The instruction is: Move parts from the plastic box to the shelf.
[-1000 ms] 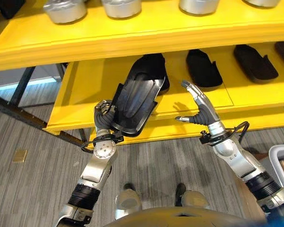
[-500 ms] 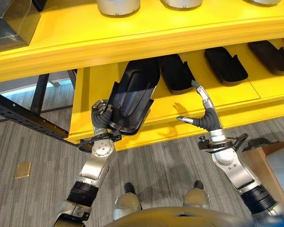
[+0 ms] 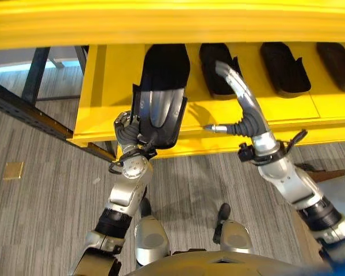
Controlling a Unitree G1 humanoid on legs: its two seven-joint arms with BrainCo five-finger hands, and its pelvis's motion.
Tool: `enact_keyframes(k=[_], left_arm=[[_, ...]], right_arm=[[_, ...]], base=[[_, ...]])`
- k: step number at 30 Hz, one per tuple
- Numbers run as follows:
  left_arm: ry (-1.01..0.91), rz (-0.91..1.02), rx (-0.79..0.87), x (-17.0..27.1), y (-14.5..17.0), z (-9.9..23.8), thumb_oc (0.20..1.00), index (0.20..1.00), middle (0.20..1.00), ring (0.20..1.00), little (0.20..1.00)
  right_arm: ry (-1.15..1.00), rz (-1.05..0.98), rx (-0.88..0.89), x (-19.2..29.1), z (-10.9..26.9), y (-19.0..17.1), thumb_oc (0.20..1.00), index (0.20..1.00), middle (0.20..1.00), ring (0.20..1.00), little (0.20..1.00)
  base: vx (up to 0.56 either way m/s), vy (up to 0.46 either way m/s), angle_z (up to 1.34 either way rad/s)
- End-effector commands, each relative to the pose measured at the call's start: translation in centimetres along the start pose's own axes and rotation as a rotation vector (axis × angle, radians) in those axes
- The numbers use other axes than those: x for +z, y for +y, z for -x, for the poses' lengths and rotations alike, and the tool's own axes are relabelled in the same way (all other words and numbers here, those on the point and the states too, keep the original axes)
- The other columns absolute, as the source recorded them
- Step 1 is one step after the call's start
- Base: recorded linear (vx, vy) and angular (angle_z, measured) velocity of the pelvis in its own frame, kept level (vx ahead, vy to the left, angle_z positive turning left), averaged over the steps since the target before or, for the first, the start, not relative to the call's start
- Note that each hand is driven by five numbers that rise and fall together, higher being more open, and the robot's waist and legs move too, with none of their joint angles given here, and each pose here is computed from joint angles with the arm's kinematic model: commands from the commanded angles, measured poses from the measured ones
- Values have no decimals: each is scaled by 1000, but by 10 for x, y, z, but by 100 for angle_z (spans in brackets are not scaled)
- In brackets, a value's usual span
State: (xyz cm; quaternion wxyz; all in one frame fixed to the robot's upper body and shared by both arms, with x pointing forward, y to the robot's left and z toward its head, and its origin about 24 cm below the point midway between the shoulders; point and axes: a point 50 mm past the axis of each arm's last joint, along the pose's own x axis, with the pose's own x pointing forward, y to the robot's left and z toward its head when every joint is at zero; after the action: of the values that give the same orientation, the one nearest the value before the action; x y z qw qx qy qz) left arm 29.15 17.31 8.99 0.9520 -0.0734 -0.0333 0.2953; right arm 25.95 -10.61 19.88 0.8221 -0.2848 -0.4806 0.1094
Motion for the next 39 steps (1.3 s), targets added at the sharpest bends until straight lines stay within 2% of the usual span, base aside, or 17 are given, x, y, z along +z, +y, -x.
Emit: enact_keyframes(k=[1, 8, 9, 13, 23, 32, 39], left_arm=[[-144, 96, 97, 36, -5, -10, 200, 200, 200, 200, 200], [-134, 129, 264, 43, -5, -33, 200, 200, 200, 200, 200], [-165, 122, 305, 53, -7, -46, 200, 200, 200, 200, 200], [-207, 124, 368, 72, -8, -61, 200, 200, 200, 200, 200], [-271, 116, 505, 105, -4, -89, 200, 200, 200, 200, 200], [-326, 46, 679, 126, 32, -109, 200, 200, 200, 200, 200], [-380, -93, 778, 151, 67, -126, 200, 200, 200, 200, 200]], right_arm=[[-73, -60, -49, 14, -4, -9, 1000, 1000, 1000, 1000, 1000], [-96, -56, -15, 16, -16, -10, 1000, 1000, 1000, 1000, 1000], [-116, -53, -6, 18, -23, -12, 1000, 1000, 1000, 1000, 1000], [-148, -47, -5, 22, -32, -16, 1000, 1000, 1000, 1000, 1000], [-223, -6, -144, 35, -49, -42, 1000, 1000, 1000, 1000, 1000], [-201, 87, -108, 31, -45, -52, 1000, 1000, 1000, 1000, 1000], [-182, 124, -89, 29, -43, -61, 1000, 1000, 1000, 1000, 1000]], base=[[16, 36, 1], [-15, 84, -3], [-73, 130, -18], [-84, 105, -11], [-95, 124, -10], [-41, 119, -17], [-11, 87, -2]])
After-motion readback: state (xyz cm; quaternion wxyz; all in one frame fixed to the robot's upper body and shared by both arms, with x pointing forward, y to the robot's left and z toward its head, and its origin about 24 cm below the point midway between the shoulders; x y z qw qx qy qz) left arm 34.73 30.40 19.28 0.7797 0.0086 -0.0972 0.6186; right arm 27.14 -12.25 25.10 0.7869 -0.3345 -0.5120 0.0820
